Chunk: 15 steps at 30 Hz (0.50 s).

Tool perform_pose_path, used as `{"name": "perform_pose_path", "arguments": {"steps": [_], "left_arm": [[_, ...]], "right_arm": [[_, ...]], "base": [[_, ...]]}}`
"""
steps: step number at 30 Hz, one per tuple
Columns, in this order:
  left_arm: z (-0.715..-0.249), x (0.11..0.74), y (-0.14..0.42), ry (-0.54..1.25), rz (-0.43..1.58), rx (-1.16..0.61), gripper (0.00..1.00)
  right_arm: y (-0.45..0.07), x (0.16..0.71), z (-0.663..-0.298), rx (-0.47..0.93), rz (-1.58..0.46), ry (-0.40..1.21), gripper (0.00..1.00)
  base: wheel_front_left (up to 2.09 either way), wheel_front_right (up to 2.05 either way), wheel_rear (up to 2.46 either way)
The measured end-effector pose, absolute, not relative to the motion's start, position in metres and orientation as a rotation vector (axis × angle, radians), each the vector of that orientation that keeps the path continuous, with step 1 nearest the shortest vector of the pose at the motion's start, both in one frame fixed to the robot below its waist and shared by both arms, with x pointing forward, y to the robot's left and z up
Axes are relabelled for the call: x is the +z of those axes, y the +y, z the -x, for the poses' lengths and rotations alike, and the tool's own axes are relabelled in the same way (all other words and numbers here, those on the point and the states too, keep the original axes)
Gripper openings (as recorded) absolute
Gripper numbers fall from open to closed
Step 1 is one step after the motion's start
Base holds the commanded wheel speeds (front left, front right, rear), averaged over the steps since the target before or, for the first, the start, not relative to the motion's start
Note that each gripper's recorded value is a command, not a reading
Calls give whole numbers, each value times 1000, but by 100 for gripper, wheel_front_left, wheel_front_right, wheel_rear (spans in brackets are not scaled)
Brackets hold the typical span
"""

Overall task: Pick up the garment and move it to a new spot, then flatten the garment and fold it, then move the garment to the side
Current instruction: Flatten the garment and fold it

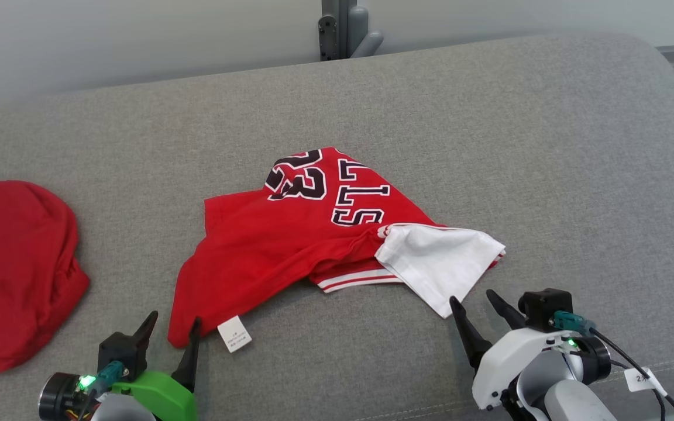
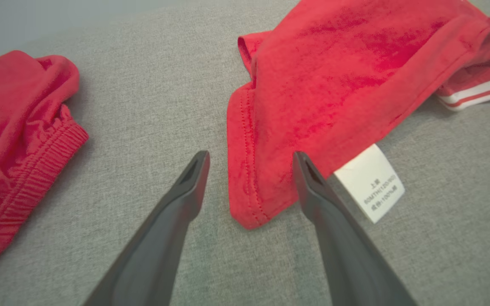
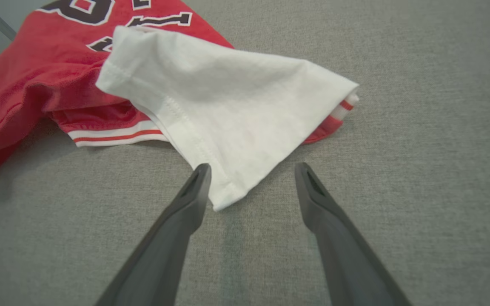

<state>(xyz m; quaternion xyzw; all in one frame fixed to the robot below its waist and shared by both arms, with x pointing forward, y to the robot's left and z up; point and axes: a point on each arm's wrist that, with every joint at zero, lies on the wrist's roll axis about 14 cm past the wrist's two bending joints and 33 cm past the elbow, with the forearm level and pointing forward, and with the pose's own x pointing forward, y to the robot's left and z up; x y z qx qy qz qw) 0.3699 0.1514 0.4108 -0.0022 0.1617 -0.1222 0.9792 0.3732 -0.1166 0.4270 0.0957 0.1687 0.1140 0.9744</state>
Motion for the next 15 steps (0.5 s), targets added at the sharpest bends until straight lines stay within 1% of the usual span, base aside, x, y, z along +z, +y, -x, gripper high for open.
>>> {"name": "perform_pose_path", "arguments": {"steps": [6,10,15], "left_arm": [[-377,394,147,401,-24,-284,100],[-373,377,145,480,-44,-308,100],[-380,373,144,494,-28,-308,100]], "right_arm": [[-110,414,-377,249,-210,422,100],[-105,406,-380,259,-226,464,100],[-103,396,-382,263,-233,498,100]], "base": [[0,0,0],[0,0,0],[0,0,0]]}}
